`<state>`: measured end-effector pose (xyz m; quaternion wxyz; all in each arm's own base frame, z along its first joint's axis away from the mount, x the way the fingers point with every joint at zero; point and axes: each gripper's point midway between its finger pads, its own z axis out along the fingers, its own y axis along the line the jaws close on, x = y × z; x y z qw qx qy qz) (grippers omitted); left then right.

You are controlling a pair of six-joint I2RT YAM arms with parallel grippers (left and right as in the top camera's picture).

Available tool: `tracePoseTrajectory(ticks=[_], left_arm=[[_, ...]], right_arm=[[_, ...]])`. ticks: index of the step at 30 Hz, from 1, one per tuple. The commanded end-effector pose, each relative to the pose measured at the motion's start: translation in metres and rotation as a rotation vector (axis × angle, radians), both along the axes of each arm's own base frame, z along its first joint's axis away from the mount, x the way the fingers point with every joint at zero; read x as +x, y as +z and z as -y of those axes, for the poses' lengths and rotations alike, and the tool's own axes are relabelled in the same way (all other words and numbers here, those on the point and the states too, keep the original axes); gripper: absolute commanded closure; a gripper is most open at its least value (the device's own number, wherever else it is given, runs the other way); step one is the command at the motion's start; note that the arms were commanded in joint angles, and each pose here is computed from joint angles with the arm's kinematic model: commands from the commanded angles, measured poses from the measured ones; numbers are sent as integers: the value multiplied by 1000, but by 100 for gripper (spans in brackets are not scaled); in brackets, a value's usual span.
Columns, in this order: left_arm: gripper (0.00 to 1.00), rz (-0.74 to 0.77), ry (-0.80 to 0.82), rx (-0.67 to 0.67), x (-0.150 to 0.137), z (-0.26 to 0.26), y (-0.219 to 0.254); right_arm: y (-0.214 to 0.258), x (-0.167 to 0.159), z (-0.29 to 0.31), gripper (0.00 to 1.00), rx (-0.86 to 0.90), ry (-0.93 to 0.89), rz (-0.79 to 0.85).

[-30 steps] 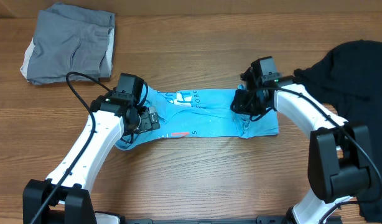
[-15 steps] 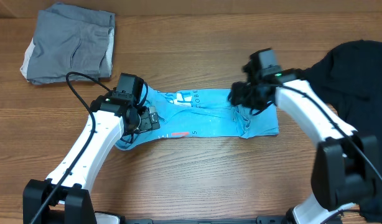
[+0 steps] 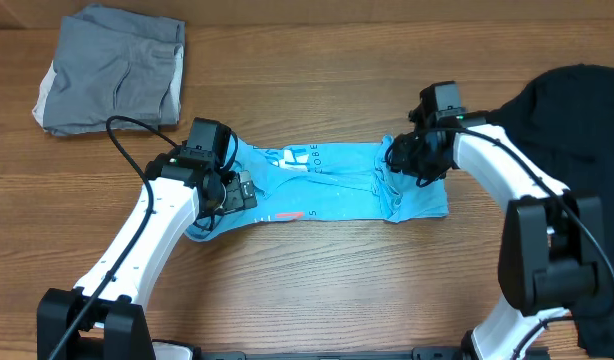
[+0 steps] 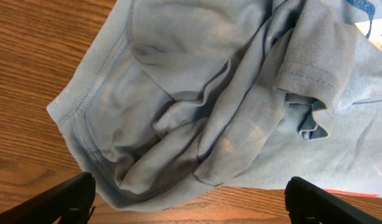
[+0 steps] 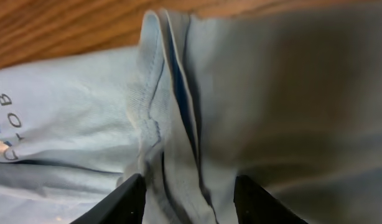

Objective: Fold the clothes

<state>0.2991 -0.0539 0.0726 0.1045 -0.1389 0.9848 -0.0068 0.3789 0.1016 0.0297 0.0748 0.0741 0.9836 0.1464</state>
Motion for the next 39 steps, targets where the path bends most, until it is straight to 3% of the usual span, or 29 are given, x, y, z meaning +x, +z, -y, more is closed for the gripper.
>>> tracePoseTrajectory(ticks=[1, 11, 19, 27, 29, 30, 31, 32, 34, 39], left_arm=[[0, 12, -24, -1, -1, 1, 4], [0, 24, -24, -4, 2, 1, 5], [0, 26, -38, -1, 2, 1, 5], [0, 25, -38, -2, 2, 2, 5], [0, 24, -39, -2, 2, 2, 5], [0, 24, -39, -2, 2, 2, 5], [0, 24, -39, -1, 2, 1, 5], [0, 23, -39, -1, 2, 2, 4], [0, 21, -38, -1, 1, 1, 4], [0, 21, -38, -1, 1, 1, 4]], right_arm=[[-7, -2, -15, 51, 75, 28, -21], [-3, 8, -28, 71, 160, 7, 4], [4, 11, -40, 93, 235, 15, 17], [8, 3, -67, 92, 261, 78, 14], [15, 6, -69, 85, 264, 83, 31], [21, 8, -68, 67, 261, 82, 41], [28, 10, -64, 41, 252, 75, 56], [36, 13, -59, 23, 236, 63, 72], [51, 19, -42, 0, 192, 27, 98], [78, 21, 20, 0, 8, -62, 120]])
